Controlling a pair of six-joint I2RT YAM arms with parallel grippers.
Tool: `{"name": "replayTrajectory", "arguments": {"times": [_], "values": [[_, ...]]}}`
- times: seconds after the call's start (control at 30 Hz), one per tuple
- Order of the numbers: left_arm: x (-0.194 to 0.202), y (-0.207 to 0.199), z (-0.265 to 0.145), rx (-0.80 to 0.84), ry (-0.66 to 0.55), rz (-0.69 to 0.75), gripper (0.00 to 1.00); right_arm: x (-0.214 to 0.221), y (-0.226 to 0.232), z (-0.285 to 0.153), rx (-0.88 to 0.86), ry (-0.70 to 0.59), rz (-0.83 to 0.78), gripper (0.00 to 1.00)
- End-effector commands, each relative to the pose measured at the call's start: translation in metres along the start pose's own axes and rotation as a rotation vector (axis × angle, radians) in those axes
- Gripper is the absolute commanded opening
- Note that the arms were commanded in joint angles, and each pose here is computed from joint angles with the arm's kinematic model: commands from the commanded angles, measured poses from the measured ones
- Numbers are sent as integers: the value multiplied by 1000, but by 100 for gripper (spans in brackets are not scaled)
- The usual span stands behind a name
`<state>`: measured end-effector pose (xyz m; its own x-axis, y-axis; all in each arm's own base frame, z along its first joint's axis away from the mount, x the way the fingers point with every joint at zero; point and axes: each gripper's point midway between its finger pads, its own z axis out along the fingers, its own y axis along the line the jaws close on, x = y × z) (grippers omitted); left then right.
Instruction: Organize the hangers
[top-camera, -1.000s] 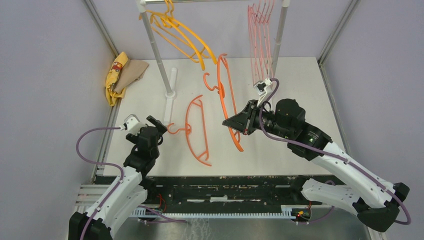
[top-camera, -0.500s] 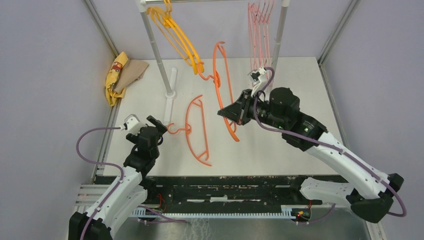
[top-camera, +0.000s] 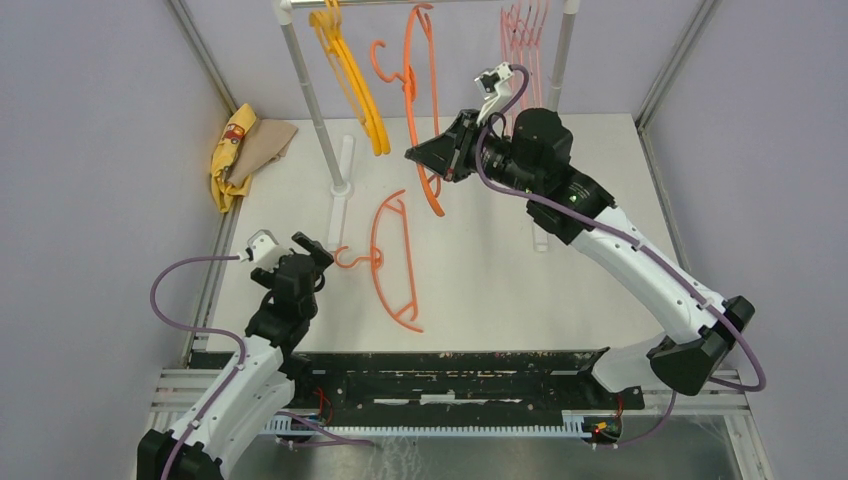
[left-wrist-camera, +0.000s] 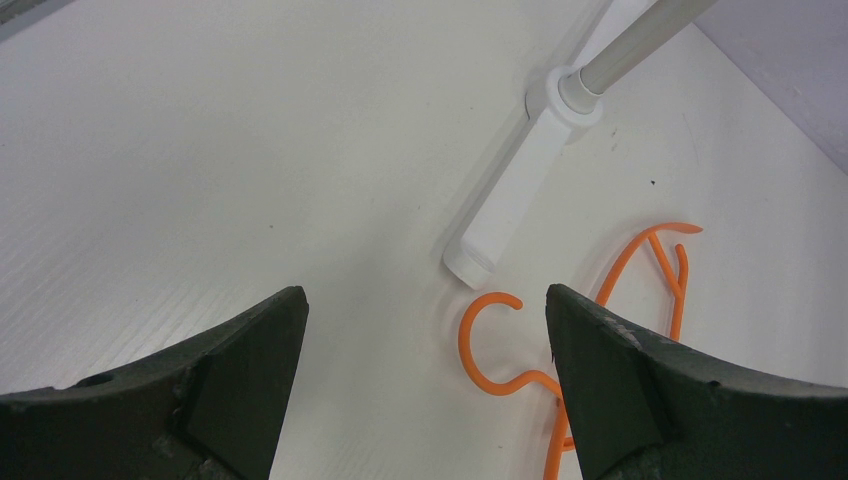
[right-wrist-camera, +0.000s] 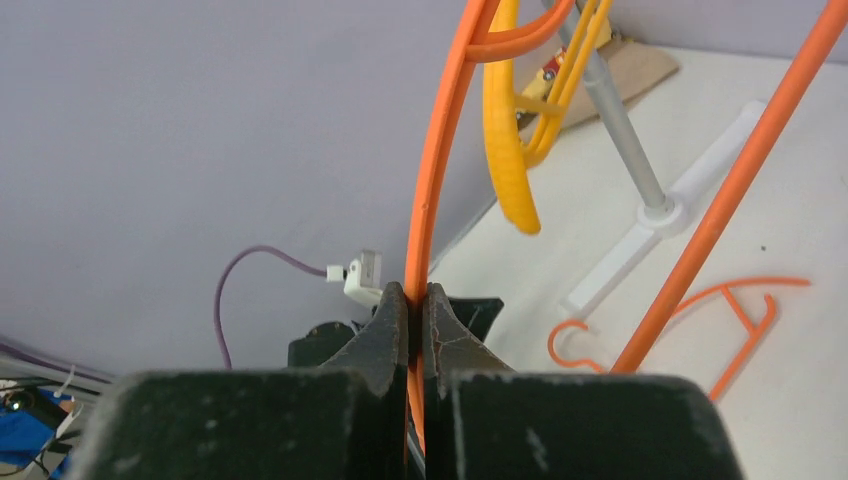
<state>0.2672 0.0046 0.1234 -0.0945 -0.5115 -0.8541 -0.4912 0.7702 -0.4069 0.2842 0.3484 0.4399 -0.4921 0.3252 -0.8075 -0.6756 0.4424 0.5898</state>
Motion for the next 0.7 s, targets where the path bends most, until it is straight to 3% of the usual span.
{"name": "replayTrajectory", "arguments": {"times": [0.0, 0.67], "values": [[-7, 0, 2, -7, -23, 20, 96, -54, 34, 4, -148, -146, -19, 1], [-4, 1, 5, -19, -21, 43, 96, -102, 7, 84, -263, -291, 114, 1]]}}
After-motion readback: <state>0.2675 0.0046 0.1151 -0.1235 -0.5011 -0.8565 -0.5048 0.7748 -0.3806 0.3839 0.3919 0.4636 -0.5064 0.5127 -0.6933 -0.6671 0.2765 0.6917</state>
